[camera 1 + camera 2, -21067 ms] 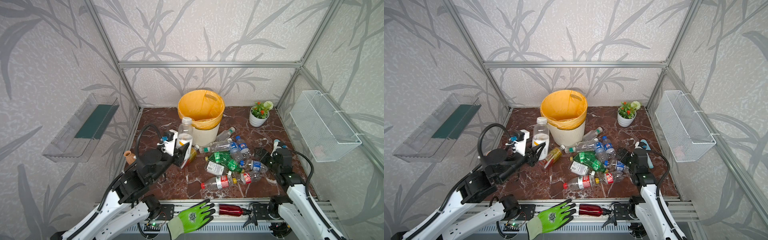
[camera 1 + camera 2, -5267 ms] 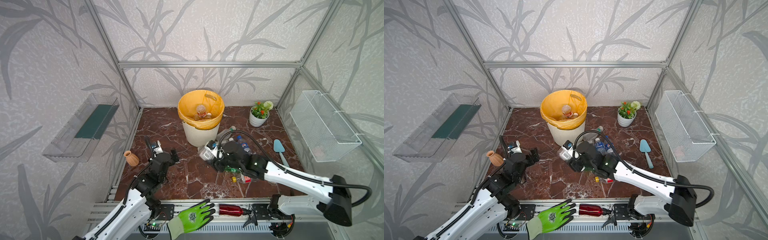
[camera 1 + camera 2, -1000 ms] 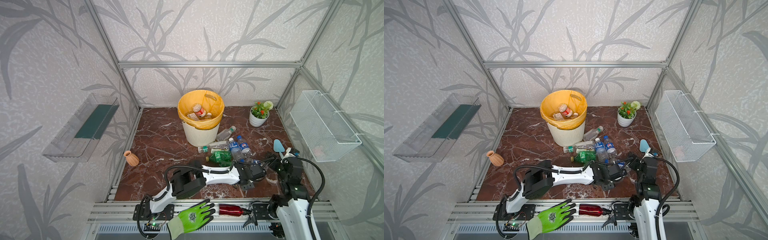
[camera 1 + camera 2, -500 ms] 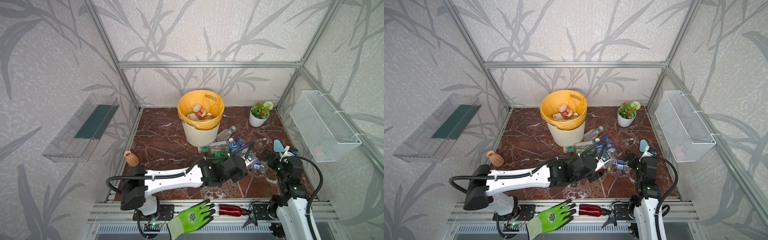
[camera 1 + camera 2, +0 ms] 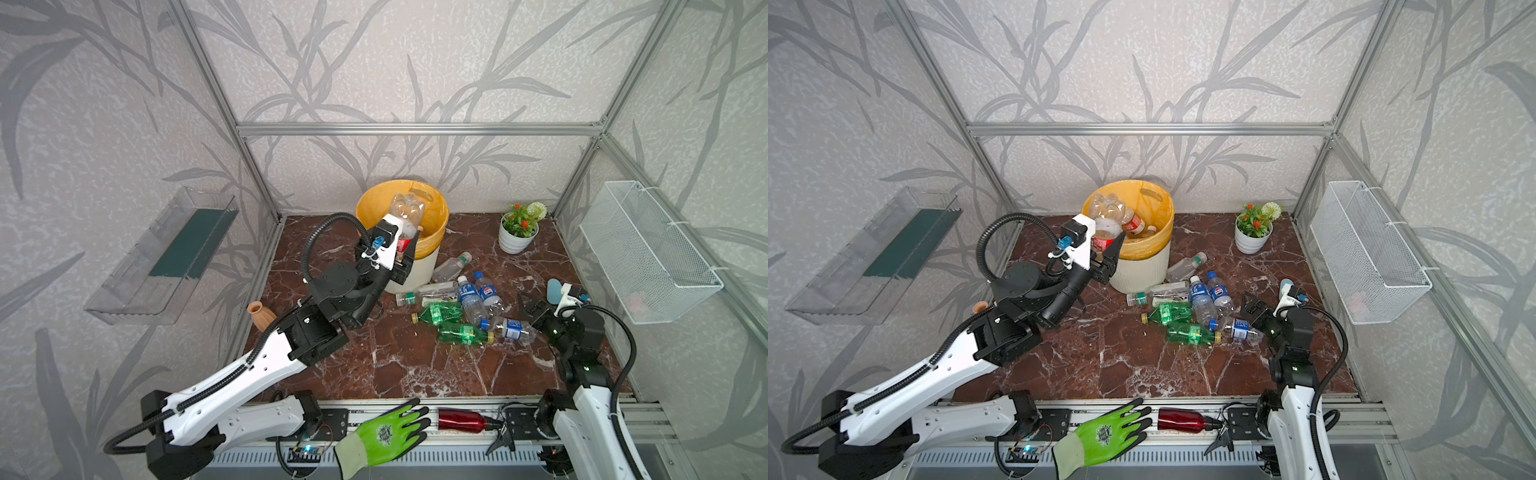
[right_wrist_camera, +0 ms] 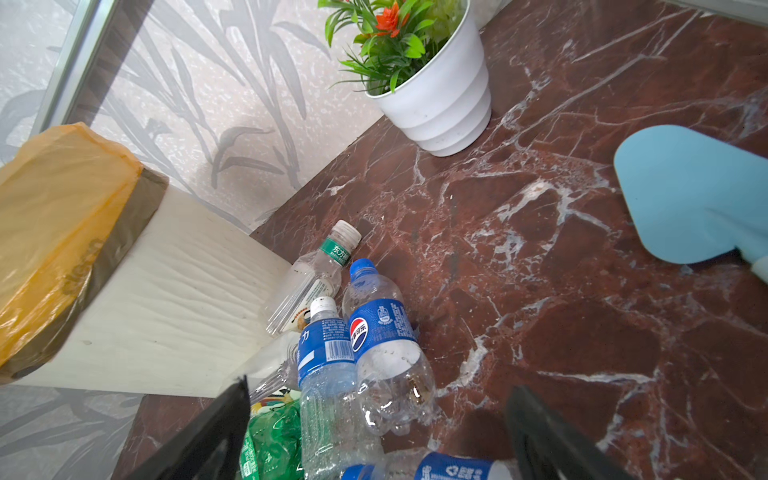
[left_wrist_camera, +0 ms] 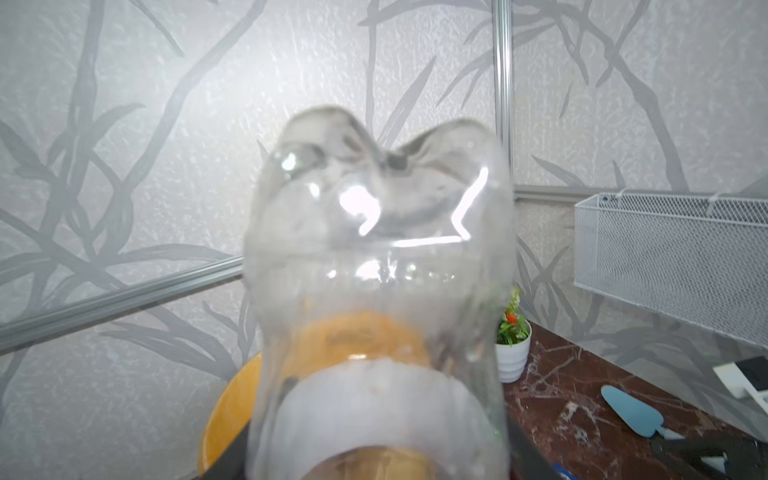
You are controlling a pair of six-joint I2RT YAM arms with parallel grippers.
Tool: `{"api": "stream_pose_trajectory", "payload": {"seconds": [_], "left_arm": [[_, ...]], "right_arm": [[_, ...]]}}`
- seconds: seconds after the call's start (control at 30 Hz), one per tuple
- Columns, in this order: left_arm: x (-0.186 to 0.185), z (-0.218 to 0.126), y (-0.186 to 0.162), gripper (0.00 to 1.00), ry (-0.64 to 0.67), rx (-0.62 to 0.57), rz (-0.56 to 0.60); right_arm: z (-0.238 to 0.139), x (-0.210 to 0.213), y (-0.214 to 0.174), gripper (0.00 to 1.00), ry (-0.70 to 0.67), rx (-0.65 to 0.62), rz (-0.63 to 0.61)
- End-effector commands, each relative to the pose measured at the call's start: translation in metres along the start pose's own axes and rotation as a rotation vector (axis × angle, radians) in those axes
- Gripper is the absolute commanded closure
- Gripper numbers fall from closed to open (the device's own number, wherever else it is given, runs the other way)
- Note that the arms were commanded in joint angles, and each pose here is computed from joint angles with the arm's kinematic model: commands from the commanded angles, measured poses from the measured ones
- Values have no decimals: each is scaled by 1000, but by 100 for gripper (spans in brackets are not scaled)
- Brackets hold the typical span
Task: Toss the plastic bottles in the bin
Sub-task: 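Lift the red-labelled bottle over the bin with the left gripper and release, then lower the left gripper back toward the green bottles in the pile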
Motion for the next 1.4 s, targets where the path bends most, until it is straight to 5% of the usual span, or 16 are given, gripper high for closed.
{"api": "stream_pose_trajectory", "payload": {"seconds": [0.0,0.13,0.2,0.33,0.5,0.93,1.37], "left_arm": [[10,33,4,49,-4,-44,8],[41,98,-48,46,20,88,-117],[52,125,-77,30,61,175,-130],[55,147,-106,14,60,273,-139],[52,127,-98,3,28,200,-159],[16,43,-81,3,-61,127,-144],[-52,-9,-146,3,-192,317,-74]], "right_arm": [[-3,11,6,5,51,-17,-14],[-5,13,7,5,48,-15,-17],[-6,15,8,5,51,-16,-18],[-8,16,10,5,39,-9,-35],[-13,9,10,4,-20,-16,-42],[-11,-11,-13,8,-130,84,161],[-17,-15,-47,8,-259,162,252]]}}
Point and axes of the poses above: each gripper's point midway between its finger pads, its own z axis out along the fingers, its own x axis along the line the jaws close on, y = z × x, the point moved 2 cm from there along -z, back along the fingers, and after that the axes turned 1 degree about z, right-handed, at the moved point
